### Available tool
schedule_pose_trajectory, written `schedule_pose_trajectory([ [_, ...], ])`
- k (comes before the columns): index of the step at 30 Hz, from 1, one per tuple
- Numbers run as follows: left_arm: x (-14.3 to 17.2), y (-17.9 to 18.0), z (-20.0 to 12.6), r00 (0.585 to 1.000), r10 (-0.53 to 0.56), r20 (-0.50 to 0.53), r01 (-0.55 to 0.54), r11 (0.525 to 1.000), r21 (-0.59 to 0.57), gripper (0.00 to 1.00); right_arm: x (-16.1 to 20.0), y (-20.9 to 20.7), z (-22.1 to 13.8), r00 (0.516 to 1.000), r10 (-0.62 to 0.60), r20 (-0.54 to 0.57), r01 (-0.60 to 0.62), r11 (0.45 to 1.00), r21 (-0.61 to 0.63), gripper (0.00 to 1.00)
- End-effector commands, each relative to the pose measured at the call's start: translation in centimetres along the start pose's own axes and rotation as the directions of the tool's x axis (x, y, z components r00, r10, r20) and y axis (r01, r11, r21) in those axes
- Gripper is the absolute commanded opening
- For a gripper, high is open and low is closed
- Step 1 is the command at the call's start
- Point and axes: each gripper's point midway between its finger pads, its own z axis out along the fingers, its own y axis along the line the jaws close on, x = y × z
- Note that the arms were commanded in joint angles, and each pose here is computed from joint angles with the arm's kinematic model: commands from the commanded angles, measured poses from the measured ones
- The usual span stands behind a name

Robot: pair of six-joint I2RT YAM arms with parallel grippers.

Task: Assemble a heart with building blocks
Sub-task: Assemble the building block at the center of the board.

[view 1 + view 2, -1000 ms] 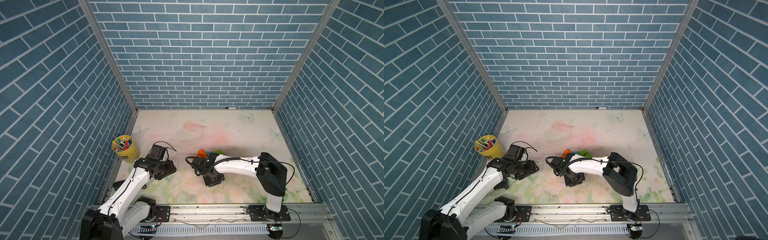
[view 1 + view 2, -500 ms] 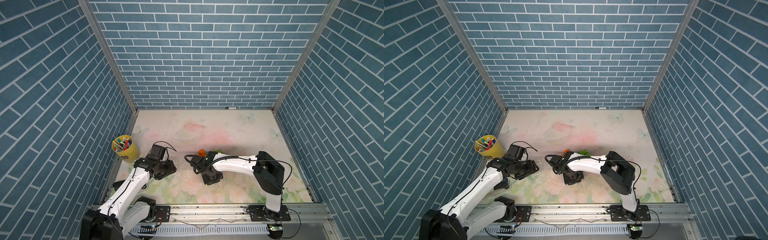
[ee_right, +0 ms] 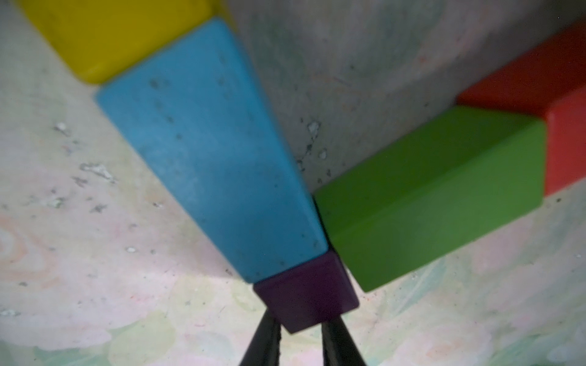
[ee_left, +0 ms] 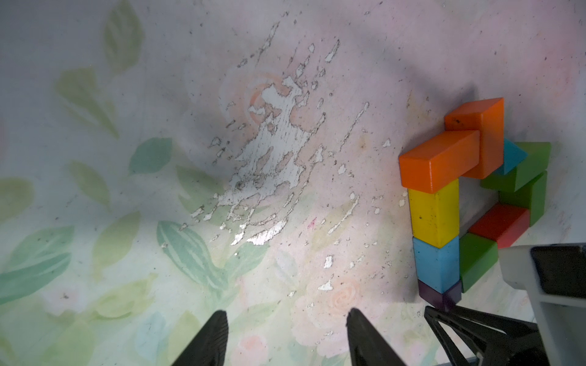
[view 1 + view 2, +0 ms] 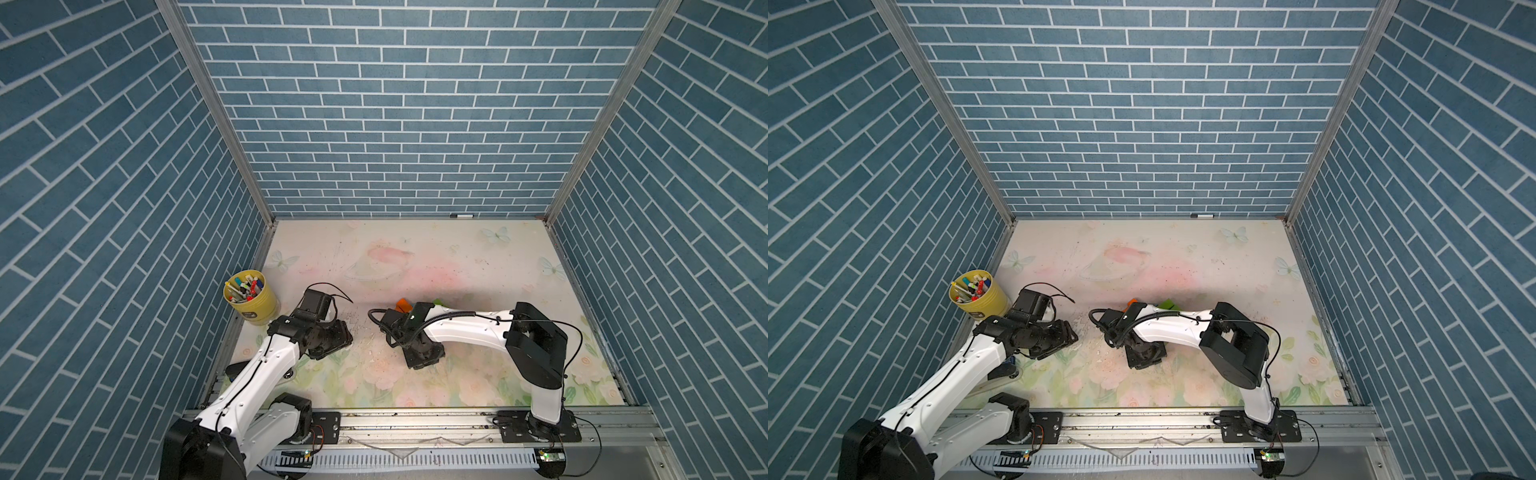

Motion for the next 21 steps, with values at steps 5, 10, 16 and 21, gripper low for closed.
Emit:
schedule_pose_trajectory([
  [5,-0.1,-0.2,-0.6,1.000,0.010,0.002,-0.010,1.000,0.002,0.62,-0.6,-0.6,-0.8,0.999,0.014,0.036,-0.015,1.000,0.023,0.27],
  [10,-0.1,-0.2,-0.7,1.000,0.009,-0.004,-0.009,1.000,0.002,0.63,-0.6,-0.9,-4.0,0.993,-0.014,0.120,0.009,0.999,0.044,0.47],
  [16,-1.1,-0.9,-2.2,0.999,0.043,0.022,-0.043,0.999,-0.009,0.63,-0.8,-3.3,-8.7,0.965,0.010,0.261,-0.020,0.999,0.034,0.59],
  [21,-2.4,-2.2,-3.5,0.995,0.085,0.050,-0.085,0.996,-0.002,0.64,-2.5,-7.0,-14.0,0.880,0.071,0.469,-0.084,0.996,0.007,0.66],
])
